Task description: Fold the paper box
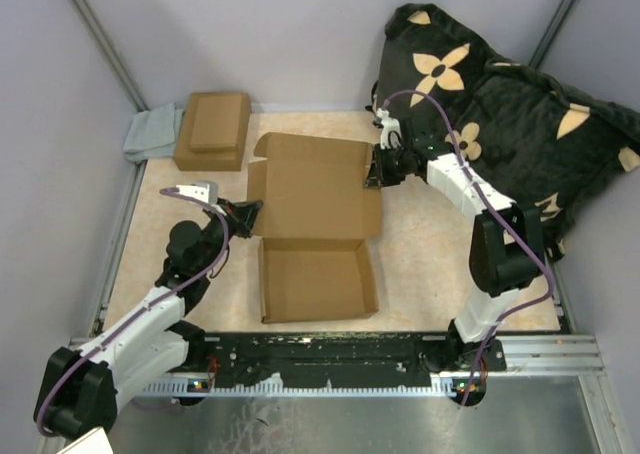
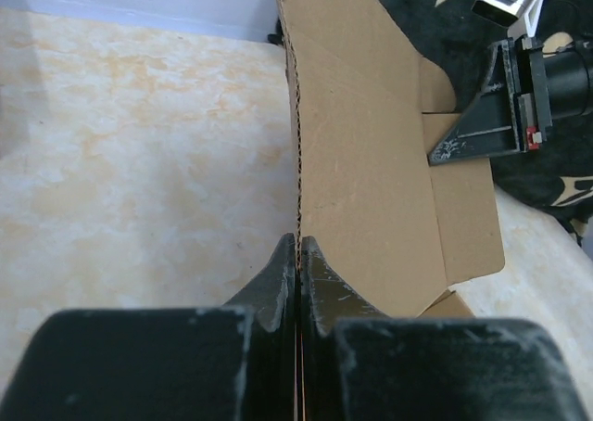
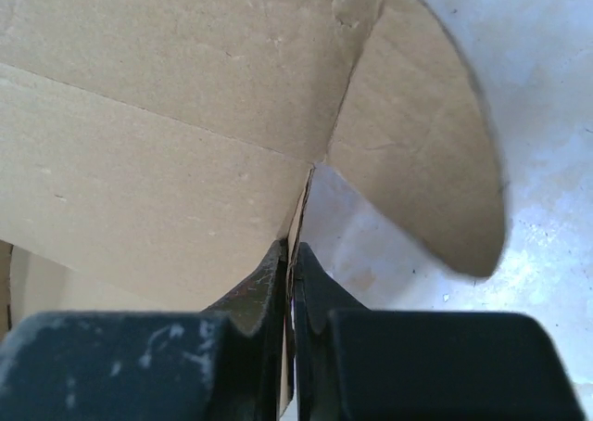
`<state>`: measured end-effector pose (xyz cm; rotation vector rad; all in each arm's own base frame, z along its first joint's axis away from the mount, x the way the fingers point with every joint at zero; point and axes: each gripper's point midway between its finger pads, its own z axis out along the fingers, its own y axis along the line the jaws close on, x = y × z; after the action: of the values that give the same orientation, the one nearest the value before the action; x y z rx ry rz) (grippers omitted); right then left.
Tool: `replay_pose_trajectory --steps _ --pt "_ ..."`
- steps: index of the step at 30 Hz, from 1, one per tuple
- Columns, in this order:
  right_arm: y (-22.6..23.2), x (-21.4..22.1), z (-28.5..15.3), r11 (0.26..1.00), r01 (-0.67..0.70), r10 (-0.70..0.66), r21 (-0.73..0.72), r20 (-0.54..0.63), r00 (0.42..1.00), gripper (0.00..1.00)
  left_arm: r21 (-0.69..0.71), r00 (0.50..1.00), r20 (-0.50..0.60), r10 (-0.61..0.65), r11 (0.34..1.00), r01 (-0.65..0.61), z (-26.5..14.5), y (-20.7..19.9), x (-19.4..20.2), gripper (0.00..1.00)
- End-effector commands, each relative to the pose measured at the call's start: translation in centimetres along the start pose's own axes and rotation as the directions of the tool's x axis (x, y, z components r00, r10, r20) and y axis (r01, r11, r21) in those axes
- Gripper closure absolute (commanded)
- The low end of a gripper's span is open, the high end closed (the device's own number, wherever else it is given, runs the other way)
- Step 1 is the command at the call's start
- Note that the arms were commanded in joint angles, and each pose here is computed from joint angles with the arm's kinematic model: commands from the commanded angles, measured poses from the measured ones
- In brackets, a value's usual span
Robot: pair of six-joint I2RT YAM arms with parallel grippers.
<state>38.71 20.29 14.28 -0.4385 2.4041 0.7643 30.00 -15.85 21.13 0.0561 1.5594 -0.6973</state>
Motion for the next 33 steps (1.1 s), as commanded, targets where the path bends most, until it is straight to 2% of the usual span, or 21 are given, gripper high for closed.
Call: replay_pose_trajectory --steps 1,3,4,11,17,23,27,33 --pt "-0.3 -2.7 -1.8 0.995 0.021 -0.028 0.094 0.080 0.996 0.99 -0.007 0.998 0.053 0.020 1.000 -0.019 0.5 -0.6 -2.4 0.93" --pt "-0.6 -3.3 -2.2 0.991 0.032 -0.047 0.129 0.117 0.992 1.00 -0.061 0.999 0.036 0.019 0.998 -0.017 0.7 0.2 -2.7 0.68" --pt "0.0 -4.0 -3.3 0.990 0.052 -0.072 0.131 0.157 0.985 1.00 -0.095 1.000 0.023 0.020 0.995 -0.018 0.8 0.6 -2.9 0.62" --pt "1.8 -6.1 -6.9 0.980 0.135 -0.176 0.148 0.317 0.932 0.99 -0.271 0.994 -0.061 0.095 0.956 -0.108 1.0 2.3 -6.5 0.31" --pt "3.3 -6.4 -8.7 0.955 0.255 -0.295 0.149 0.442 0.847 0.98 -0.261 0.966 -0.172 0.195 0.936 -0.235 2.6 1.9 -8.1 0.27" --pt "3.6 -5.8 -9.7 0.927 0.328 -0.376 0.184 0.501 0.780 0.98 -0.208 0.910 -0.331 0.252 0.921 -0.330 4.8 2.3 -6.2 0.28" --pt "4.2 -5.2 -10.0 0.919 0.356 -0.392 0.171 0.506 0.768 0.97 -0.182 0.882 -0.384 0.273 0.914 -0.362 6.2 2.8 -4.9 0.28" --pt "4.6 -4.3 -9.9 0.917 0.372 -0.392 0.143 0.491 0.778 0.95 -0.206 0.876 -0.390 0.284 0.900 -0.384 7.0 3.5 -5.1 0.28"
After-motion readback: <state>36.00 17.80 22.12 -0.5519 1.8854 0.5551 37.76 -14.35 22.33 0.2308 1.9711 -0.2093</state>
